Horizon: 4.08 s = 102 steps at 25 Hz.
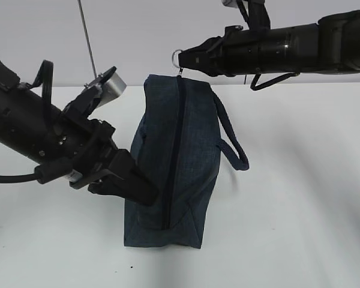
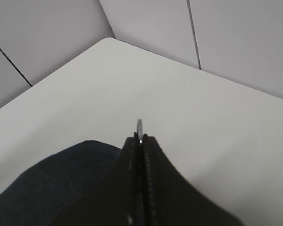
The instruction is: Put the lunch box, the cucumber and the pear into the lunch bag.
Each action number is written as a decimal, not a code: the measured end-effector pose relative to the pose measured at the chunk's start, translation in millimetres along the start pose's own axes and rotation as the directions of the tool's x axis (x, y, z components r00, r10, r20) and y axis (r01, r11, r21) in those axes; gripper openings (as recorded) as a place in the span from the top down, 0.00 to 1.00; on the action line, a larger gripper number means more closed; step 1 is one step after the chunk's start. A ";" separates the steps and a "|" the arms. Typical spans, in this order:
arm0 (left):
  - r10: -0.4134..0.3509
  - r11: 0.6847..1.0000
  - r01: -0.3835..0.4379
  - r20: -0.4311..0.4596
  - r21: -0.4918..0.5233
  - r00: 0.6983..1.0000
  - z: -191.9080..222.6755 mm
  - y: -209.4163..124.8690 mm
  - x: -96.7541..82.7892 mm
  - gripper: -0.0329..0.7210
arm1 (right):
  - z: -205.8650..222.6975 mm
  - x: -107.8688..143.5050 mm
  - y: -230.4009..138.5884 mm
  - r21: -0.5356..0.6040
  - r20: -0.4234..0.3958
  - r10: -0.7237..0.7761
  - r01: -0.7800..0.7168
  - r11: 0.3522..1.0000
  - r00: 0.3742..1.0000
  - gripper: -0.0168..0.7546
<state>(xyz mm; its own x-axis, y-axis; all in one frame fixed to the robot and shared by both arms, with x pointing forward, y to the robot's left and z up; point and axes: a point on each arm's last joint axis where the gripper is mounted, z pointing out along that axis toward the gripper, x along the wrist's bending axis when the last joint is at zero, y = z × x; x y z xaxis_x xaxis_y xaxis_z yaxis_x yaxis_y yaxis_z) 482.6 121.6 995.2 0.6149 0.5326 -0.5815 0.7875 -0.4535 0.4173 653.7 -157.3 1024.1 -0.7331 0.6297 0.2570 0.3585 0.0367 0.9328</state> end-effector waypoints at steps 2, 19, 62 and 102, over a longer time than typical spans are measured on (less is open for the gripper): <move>0.000 1.000 0.000 0.003 0.002 1.000 0.0 -0.2 -0.3 0.97 | -0.4 -3.6 -2.0 0.003 0.006 0.008 -0.008 1.000 1.000 0.97; -0.054 0.998 0.054 0.027 0.015 0.998 0.0 -1.2 -2.5 0.82 | -4.7 -9.5 -2.3 0.002 -0.012 0.030 -0.030 1.000 0.999 0.97; -0.220 0.852 0.193 0.001 -0.487 0.975 -58.3 99.6 51.7 0.51 | -4.4 -8.2 -3.9 0.019 -0.028 0.011 -0.011 1.000 1.000 0.97; -0.042 0.942 0.053 0.040 -0.332 0.998 -41.6 103.9 37.4 0.95 | -4.6 -18.3 -7.4 0.052 0.072 -0.039 0.035 0.998 0.997 0.97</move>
<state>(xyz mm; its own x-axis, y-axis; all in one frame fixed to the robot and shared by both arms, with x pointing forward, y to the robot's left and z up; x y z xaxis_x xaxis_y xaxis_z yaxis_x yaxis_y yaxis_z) 589.1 124.1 1045.9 0.5793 0.5219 -0.6261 0.7879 -0.1616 0.5943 661.8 -172.7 1013.6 -0.7030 0.6820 0.2015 0.3620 0.0994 0.9269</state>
